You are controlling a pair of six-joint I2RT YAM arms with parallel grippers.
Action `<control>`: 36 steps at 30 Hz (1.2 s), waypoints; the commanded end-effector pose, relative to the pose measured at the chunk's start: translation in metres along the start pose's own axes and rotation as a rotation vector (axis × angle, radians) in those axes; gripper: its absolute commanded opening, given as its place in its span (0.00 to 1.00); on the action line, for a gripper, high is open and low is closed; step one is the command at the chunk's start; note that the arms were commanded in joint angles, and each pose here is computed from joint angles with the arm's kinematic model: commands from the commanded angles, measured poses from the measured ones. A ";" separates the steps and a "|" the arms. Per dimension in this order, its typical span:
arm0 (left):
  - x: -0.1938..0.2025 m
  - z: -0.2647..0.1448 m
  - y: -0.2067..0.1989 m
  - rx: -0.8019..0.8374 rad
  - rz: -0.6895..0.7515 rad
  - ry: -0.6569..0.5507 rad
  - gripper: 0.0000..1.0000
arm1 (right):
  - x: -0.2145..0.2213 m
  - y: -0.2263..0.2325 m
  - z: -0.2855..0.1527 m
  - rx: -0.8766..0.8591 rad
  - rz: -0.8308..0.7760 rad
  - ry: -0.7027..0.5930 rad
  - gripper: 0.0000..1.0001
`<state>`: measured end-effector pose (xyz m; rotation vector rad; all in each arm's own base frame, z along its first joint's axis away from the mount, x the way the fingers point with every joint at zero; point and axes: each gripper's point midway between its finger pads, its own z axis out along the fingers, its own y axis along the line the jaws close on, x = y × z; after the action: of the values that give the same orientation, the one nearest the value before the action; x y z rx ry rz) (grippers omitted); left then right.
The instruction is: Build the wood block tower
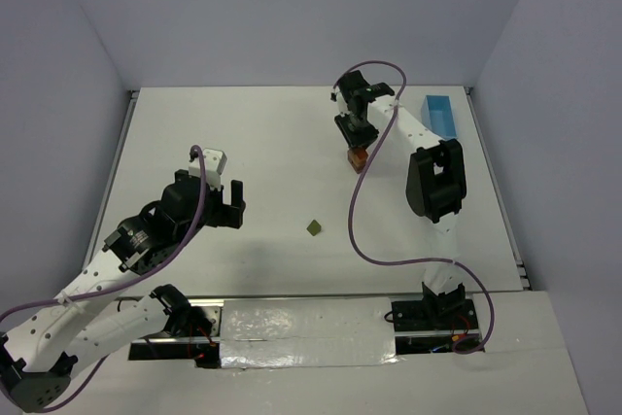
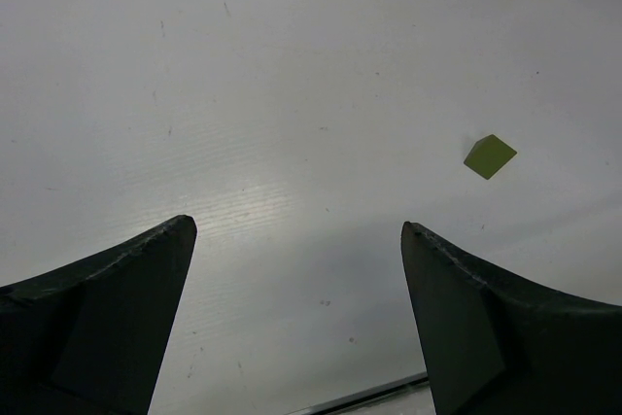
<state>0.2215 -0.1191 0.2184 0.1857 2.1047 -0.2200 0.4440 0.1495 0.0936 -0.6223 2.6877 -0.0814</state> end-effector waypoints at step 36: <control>-0.010 -0.002 -0.003 0.025 0.002 -0.040 1.00 | 0.007 0.004 0.005 -0.030 -0.017 0.036 0.53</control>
<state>0.2207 -0.1202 0.2187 0.1920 2.1041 -0.2287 0.4414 0.1509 0.0906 -0.6492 2.6976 -0.0639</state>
